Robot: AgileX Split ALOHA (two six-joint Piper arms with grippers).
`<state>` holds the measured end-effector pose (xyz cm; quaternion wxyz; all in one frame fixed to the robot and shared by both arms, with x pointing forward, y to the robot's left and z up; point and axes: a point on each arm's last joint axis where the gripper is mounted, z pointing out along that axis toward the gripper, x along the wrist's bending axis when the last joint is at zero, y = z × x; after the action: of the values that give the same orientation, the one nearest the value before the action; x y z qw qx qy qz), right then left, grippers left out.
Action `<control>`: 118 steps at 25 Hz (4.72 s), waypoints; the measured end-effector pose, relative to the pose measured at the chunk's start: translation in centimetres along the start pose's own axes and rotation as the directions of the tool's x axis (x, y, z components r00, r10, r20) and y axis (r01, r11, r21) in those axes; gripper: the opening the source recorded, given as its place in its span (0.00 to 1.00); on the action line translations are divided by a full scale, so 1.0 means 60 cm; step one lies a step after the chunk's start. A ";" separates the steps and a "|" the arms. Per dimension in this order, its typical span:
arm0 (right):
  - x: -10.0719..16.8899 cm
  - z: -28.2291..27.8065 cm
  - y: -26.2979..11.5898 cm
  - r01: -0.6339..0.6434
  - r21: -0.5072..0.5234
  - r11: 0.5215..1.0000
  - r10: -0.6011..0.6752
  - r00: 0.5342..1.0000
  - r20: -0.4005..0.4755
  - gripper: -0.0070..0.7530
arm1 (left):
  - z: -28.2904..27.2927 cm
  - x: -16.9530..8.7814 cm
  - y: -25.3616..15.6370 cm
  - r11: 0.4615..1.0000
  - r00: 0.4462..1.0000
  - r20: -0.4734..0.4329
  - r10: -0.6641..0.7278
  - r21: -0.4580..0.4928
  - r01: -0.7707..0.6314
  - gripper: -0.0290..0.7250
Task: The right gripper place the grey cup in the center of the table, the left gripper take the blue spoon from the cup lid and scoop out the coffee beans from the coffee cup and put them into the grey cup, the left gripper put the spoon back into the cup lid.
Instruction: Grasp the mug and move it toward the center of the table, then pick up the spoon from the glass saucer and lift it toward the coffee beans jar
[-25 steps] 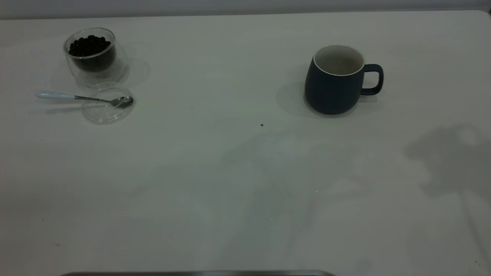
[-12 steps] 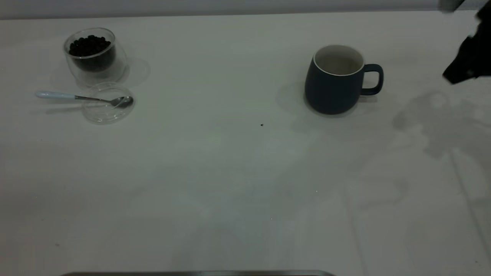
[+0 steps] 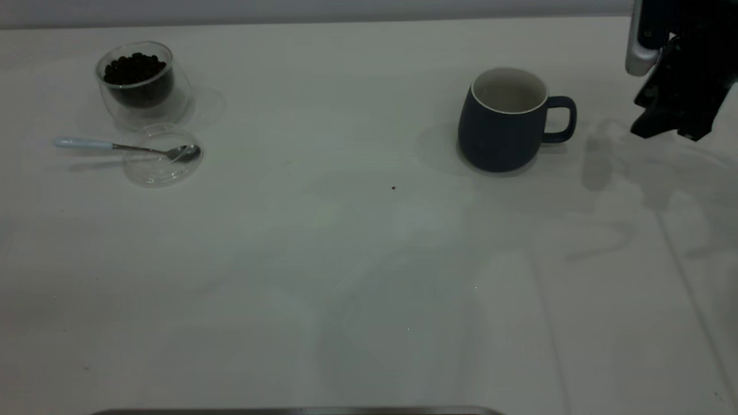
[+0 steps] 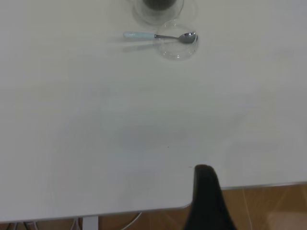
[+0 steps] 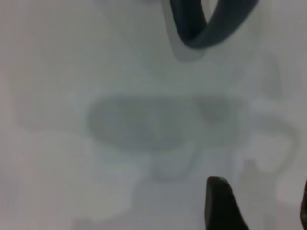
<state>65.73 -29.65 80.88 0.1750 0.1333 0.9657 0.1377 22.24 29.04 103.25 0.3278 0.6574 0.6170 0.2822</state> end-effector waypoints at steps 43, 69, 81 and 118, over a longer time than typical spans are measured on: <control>0.071 0.066 0.199 -0.074 -0.252 0.965 0.036 0.988 -0.151 0.49 | 0.000 0.000 0.000 1.000 1.000 0.000 0.000 0.000 0.000 0.81; 0.124 0.102 0.335 -0.072 -0.383 0.921 -0.003 0.982 -0.191 0.49 | 0.000 0.000 0.000 1.000 1.000 0.000 0.000 0.000 0.000 0.81; 0.038 -0.003 0.327 -0.381 -0.440 0.813 0.274 0.917 -0.289 0.49 | 0.000 0.000 0.000 1.000 1.000 0.000 0.000 0.000 0.000 0.81; 0.364 -0.493 0.084 -0.797 0.174 0.578 0.804 0.593 0.046 0.49 | 0.000 0.000 0.000 1.000 1.000 0.000 0.000 0.000 0.000 0.81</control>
<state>35.98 -24.78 102.51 0.0631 0.5665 0.8130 0.1184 22.24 29.04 103.25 0.3278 0.6574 0.6170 0.2822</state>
